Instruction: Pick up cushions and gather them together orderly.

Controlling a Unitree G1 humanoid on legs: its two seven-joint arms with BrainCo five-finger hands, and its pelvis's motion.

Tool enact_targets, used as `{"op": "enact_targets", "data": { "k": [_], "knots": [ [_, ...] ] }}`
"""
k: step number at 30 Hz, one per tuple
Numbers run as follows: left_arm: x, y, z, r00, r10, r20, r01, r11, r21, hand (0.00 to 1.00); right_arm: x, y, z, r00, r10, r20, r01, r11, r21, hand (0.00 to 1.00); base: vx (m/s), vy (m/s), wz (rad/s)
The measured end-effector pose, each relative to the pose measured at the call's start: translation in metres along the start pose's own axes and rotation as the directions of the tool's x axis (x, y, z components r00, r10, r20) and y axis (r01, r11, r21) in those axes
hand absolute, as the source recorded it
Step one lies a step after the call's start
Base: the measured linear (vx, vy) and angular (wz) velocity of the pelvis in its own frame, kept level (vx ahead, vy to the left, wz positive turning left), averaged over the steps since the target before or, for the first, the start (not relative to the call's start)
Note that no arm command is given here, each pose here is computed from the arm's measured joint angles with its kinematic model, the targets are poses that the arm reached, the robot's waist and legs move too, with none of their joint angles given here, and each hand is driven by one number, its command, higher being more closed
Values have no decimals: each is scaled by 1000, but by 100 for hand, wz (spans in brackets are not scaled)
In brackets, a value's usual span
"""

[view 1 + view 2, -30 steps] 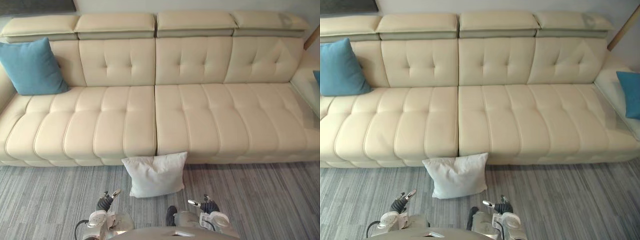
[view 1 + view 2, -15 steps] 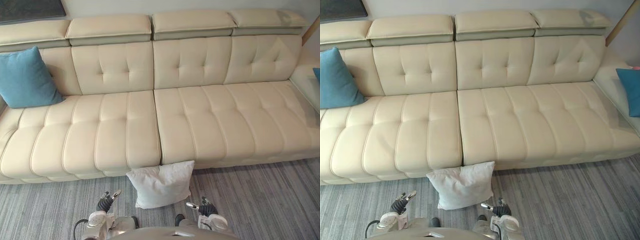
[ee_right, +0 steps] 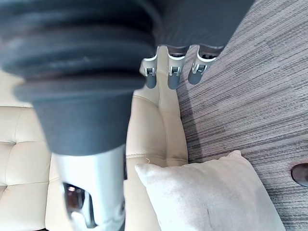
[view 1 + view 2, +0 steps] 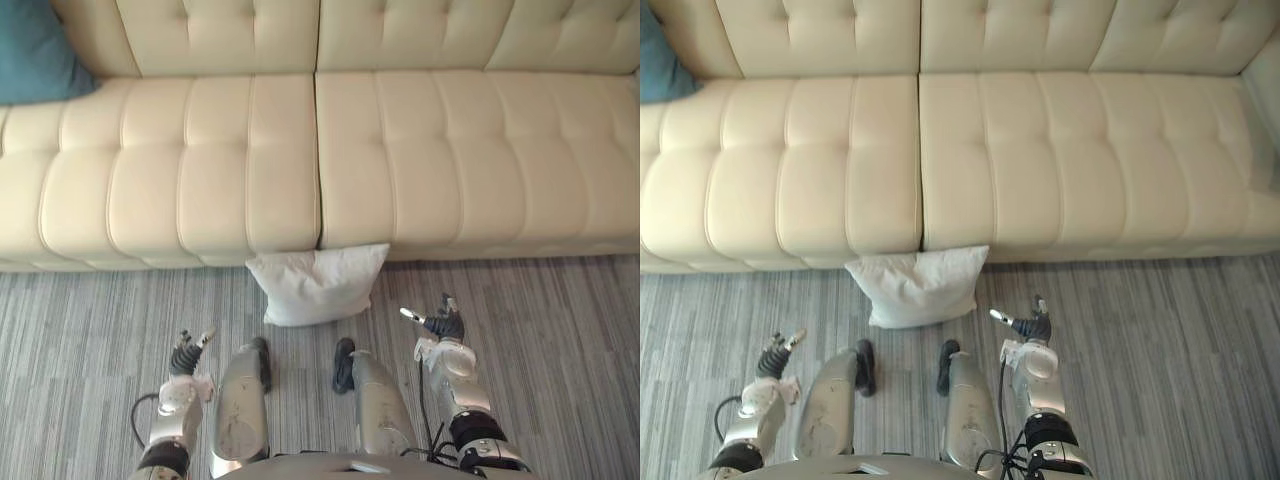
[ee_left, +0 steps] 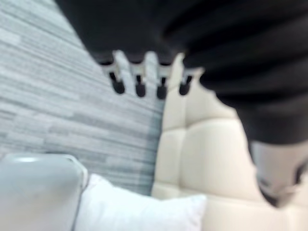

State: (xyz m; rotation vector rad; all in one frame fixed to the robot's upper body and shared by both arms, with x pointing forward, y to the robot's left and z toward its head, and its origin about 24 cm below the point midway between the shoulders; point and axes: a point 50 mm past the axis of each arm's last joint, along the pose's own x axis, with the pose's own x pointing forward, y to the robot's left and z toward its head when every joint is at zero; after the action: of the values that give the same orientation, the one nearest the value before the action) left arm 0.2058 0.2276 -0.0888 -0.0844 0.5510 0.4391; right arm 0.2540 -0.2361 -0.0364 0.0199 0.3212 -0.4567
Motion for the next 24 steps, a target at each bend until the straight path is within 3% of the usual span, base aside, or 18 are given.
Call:
{"op": "enact_targets", "data": {
  "k": [7, 10, 13, 15, 24],
  "knots": [
    [24, -28, 104, 948, -69, 310, 82, 996, -31, 0, 29, 34, 88, 966, 77, 245, -83, 996, 14, 0, -156, -40, 1],
    [23, -55, 196, 842, -95, 530, 162, 983, -81, 0, 39, 50, 174, 891, 75, 448, -111, 992, 54, 0, -122, -28, 20],
    [8, -71, 260, 737, -110, 666, 238, 966, -104, 0, 35, 58, 241, 818, 40, 574, -132, 984, 120, 0, -53, -28, 18],
    [-2, -79, 283, 692, -104, 714, 273, 954, -126, 0, 31, 63, 270, 786, 36, 617, -154, 978, 139, 0, -11, -30, 7],
    [-29, -111, 326, 582, -167, 796, 345, 937, -55, 0, 9, 93, 322, 692, 60, 720, -201, 973, 113, 0, -38, -15, 12]
  ]
}}
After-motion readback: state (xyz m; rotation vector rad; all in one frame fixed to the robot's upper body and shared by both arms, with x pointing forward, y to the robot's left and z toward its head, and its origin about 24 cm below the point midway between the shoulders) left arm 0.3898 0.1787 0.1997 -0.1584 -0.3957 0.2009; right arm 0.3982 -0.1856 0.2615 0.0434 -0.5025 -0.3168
